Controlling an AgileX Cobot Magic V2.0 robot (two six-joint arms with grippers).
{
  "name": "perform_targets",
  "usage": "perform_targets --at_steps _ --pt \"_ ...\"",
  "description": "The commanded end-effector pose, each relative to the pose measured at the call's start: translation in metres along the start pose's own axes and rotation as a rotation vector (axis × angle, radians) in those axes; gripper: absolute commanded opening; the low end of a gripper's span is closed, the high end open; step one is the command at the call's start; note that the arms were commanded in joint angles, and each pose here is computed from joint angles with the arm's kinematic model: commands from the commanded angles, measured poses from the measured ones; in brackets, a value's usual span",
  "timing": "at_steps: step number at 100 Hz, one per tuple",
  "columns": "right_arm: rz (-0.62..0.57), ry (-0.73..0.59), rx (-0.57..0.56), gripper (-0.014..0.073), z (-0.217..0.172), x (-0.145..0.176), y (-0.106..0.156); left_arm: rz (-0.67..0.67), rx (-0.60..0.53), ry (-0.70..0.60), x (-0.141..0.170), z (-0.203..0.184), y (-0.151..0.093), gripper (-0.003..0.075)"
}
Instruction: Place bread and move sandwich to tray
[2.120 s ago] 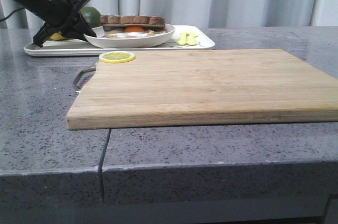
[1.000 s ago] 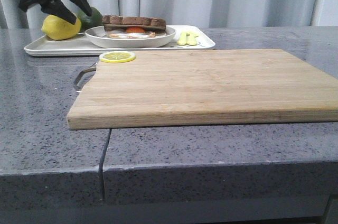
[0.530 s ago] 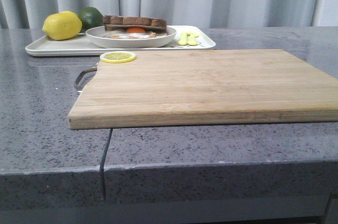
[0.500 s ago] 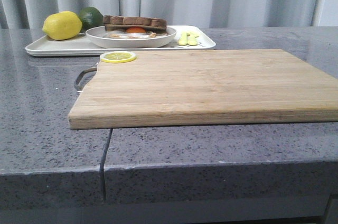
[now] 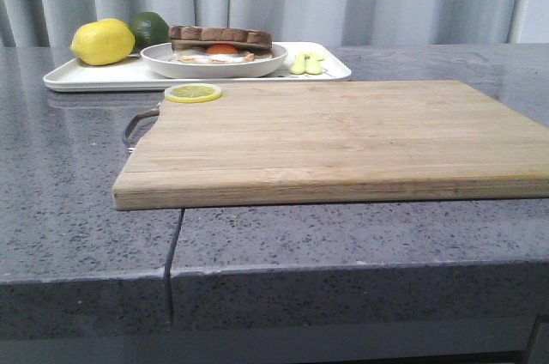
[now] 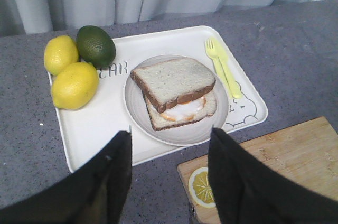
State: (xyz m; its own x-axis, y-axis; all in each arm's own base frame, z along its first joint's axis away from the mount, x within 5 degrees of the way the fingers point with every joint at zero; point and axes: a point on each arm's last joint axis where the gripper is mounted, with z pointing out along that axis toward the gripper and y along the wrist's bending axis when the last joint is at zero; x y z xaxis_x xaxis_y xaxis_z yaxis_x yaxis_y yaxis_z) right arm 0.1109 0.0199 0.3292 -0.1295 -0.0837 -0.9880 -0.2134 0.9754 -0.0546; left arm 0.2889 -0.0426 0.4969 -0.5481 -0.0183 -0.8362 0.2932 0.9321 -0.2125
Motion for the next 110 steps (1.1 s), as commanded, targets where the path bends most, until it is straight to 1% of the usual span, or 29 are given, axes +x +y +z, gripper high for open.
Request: perform_targets --at_steps 1,3,7,12,14,17,22,26,28,31,42,49,57,68,78,97,110 --pt "0.009 -0.074 0.038 0.0414 -0.003 -0.013 -0.004 0.038 0.009 -0.183 0.005 -0.048 -0.017 0.0316" --pt "0.010 -0.074 0.038 0.0414 -0.003 -0.013 -0.004 0.033 0.004 -0.190 0.010 -0.049 -0.017 0.0316" --pt "0.012 -0.074 0.038 0.0414 -0.003 -0.013 -0.004 0.031 -0.005 -0.239 0.020 -0.062 -0.020 0.0316" --pt "0.017 -0.075 0.037 0.0414 -0.003 -0.013 -0.004 0.028 -0.019 -0.263 0.039 -0.069 -0.019 0.0316" --pt "0.020 -0.076 0.036 0.0414 -0.003 -0.013 -0.004 0.032 -0.023 -0.295 0.044 -0.076 -0.021 0.0316" --pt "0.024 -0.076 0.035 0.0414 -0.003 -0.013 -0.004 0.026 -0.031 -0.303 0.058 -0.078 -0.020 0.0316" --pt "0.029 -0.077 0.034 0.0414 -0.003 -0.013 -0.003 0.020 -0.045 -0.356 0.080 -0.090 -0.021 0.0316" --pt "0.029 -0.077 0.034 0.0414 -0.003 -0.013 -0.003 0.010 -0.059 -0.379 0.097 -0.092 -0.019 0.0316" --pt "0.029 -0.077 0.034 0.0414 -0.003 -0.013 -0.003 0.013 -0.065 -0.413 0.104 -0.098 -0.020 0.0316" --pt "0.029 -0.077 0.034 0.0414 -0.003 -0.013 -0.003 0.005 -0.076 -0.424 0.119 -0.098 -0.018 0.0316" --pt "0.029 -0.077 0.034 0.0414 -0.003 -0.013 -0.003 0.000 -0.103 -0.540 0.165 -0.113 -0.016 0.0316" --pt "0.028 -0.080 0.035 0.0414 -0.003 -0.013 -0.004 -0.001 -0.113 -0.581 0.192 -0.118 -0.015 0.0316" --pt "0.028 -0.094 0.044 0.0414 -0.006 -0.010 -0.004 -0.001 -0.114 -0.592 0.219 -0.119 -0.014 0.0316" --pt "0.025 -0.137 0.061 0.0411 -0.017 -0.003 -0.003 -0.016 -0.108 -0.586 0.243 -0.116 -0.012 0.0316" --pt "0.020 -0.174 0.064 0.0411 -0.030 0.010 0.000 -0.017 -0.110 -0.592 0.258 -0.114 -0.010 0.0316" --pt "0.014 -0.219 0.066 0.0411 -0.047 0.036 0.005 -0.021 -0.126 -0.646 0.278 -0.109 -0.005 0.0316" --pt "0.013 -0.232 0.069 0.0411 -0.050 0.045 0.006 -0.047 -0.115 -0.623 0.285 -0.103 -0.003 0.0316"
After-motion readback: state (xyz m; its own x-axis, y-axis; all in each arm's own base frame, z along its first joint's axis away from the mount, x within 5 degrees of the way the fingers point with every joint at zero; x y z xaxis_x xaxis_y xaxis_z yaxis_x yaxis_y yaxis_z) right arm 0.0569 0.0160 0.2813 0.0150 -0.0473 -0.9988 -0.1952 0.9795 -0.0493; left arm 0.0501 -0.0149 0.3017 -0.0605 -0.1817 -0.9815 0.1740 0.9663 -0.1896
